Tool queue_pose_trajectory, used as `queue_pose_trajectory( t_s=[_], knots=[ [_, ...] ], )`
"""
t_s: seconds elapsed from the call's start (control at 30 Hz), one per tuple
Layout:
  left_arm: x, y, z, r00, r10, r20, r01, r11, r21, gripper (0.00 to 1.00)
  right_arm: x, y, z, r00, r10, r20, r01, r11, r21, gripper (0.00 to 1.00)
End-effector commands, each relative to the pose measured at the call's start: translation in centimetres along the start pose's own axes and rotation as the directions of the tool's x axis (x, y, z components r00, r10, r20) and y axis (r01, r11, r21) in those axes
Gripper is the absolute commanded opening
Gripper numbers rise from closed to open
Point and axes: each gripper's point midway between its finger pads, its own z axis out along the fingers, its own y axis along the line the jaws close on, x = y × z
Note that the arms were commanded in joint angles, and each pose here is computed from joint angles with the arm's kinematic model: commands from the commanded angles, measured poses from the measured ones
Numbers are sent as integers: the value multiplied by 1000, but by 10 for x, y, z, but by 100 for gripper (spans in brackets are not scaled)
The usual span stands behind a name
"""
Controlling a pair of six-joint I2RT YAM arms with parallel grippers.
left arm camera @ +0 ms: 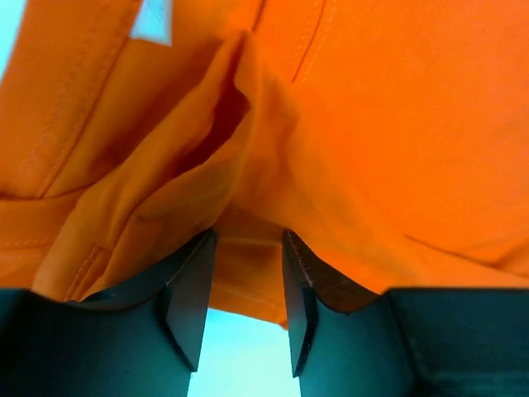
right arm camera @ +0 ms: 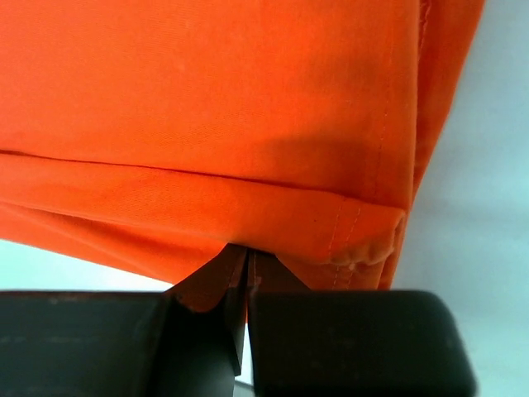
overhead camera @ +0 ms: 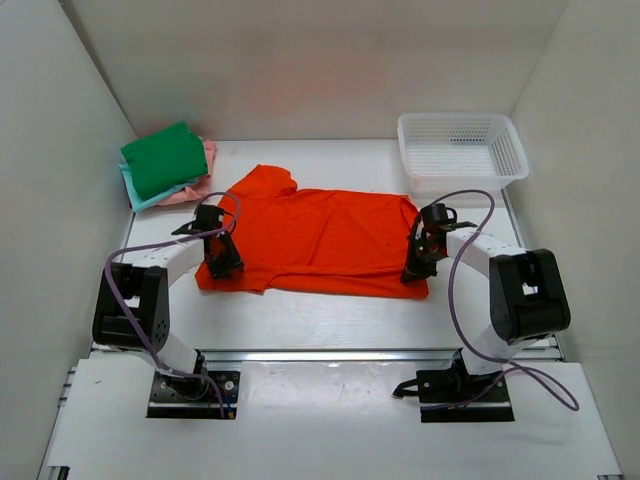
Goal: Fold and stack the t-shirts
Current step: Fold the flattened tshirt in 1/3 of the way
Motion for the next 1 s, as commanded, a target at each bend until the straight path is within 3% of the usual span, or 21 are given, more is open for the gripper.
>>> queue_pose_trajectory(
  t_s=[0.0, 0.17, 0.27, 0.5, 0.73, 0.87, 0.97],
  knots=[
    [22, 43, -14, 993, 118, -29, -121, 983, -140, 50, 14, -28, 8, 993, -36, -108, 44, 996, 72, 0],
    [64, 49, -37, 986, 151, -69, -156, 984, -86, 48, 44, -31, 0, 971, -53, -235, 75, 994, 85, 0],
    [66, 35, -51, 973, 228, -43, -230, 971, -69, 48, 56, -29, -10, 959, -32, -282, 60, 994, 90, 0],
    [75, 39, -72, 987, 133, -95, -136, 991, -21, 47, 76, -28, -35, 952, -18, -305, 49, 994, 94, 0],
    [7, -7, -118, 977, 2, 215, -40, 984, 176, 40, 56, -27, -42, 970, -41, -240, 62, 995, 82, 0],
    [-16, -27, -94, 973, 51, 226, -88, 983, 159, 35, 56, -26, -34, 959, -73, -275, 104, 989, 101, 0],
    [-31, -30, -68, 968, 91, 233, -117, 988, 100, 40, 49, -18, -32, 962, -90, -257, 117, 989, 91, 0]
  ],
)
